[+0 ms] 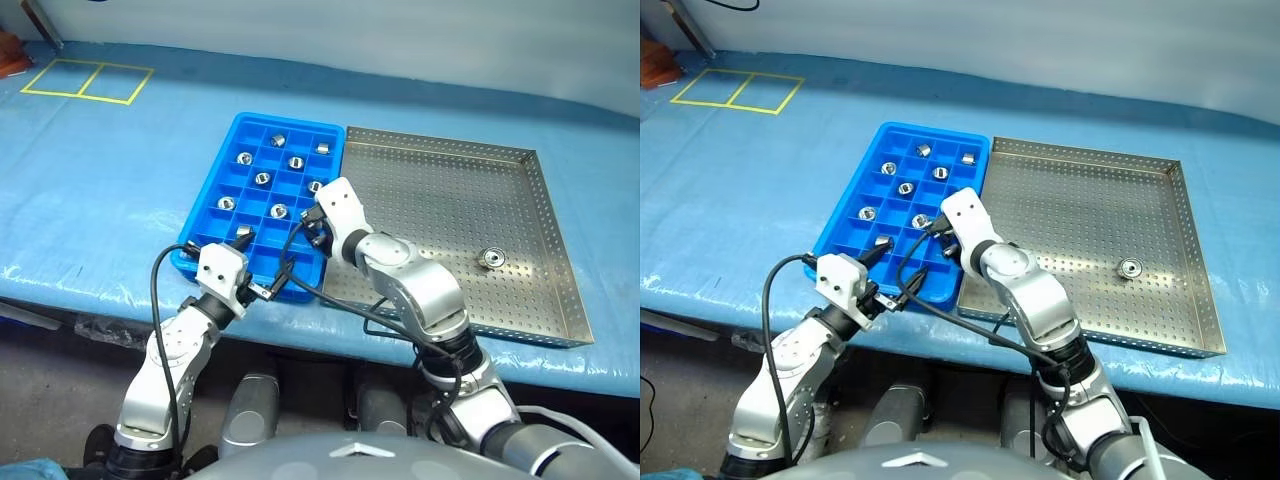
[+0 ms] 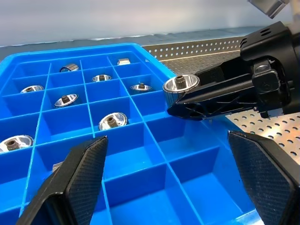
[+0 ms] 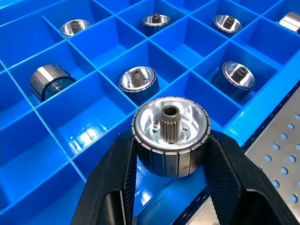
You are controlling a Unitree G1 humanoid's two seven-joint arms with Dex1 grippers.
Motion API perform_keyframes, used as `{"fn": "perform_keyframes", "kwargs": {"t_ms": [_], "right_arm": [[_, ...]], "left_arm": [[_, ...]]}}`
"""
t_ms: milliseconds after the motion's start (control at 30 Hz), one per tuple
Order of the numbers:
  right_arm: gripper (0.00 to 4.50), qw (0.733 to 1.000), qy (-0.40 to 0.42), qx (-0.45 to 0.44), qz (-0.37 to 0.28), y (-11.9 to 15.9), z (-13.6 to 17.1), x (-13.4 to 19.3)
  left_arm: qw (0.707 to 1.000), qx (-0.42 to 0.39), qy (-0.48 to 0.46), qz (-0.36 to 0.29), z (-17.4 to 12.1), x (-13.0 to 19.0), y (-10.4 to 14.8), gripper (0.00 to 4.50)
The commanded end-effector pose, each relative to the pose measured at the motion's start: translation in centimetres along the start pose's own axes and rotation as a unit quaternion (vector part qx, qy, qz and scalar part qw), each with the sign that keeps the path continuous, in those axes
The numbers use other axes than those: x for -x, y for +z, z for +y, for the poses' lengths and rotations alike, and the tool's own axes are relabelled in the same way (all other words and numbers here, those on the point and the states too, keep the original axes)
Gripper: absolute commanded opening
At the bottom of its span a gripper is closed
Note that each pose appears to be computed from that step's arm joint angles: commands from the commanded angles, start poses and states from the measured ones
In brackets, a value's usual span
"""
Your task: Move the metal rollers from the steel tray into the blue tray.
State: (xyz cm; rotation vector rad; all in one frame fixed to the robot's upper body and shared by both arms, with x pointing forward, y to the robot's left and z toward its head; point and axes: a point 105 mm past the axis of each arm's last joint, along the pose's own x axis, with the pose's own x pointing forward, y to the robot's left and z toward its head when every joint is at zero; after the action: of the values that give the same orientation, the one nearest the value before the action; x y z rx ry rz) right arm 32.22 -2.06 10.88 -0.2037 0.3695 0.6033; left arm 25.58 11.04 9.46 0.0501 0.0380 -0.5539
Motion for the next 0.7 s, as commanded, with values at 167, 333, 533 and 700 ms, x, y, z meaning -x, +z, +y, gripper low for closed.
{"fn": "perform_keyframes", "kwargs": {"t_ms": [167, 333, 533, 700], "right_arm": [[1.72, 0.999, 0.019, 0.0, 0.033, -0.9, 0.7, 0.9], [1.72, 0.998, 0.039, -0.01, 0.054, -2.1, 1.8, 0.7], [1.72, 0.997, 0.053, -0.019, 0.052, -2.2, 2.7, 0.3], [1.72, 0.996, 0.046, -0.032, 0.065, -3.0, 2.7, -0.6]], "left_arm": [[1.0, 0.0, -0.026, -0.016, -1.0, 0.1, 1.3, 4.5], [0.999, 0.002, -0.038, -0.013, -1.4, -0.1, 1.2, 4.5], [0.999, 0.005, -0.043, -0.012, -1.6, -0.3, 1.1, 4.5], [0.999, 0.006, -0.048, -0.012, -1.7, -0.5, 1.0, 4.5]]}}
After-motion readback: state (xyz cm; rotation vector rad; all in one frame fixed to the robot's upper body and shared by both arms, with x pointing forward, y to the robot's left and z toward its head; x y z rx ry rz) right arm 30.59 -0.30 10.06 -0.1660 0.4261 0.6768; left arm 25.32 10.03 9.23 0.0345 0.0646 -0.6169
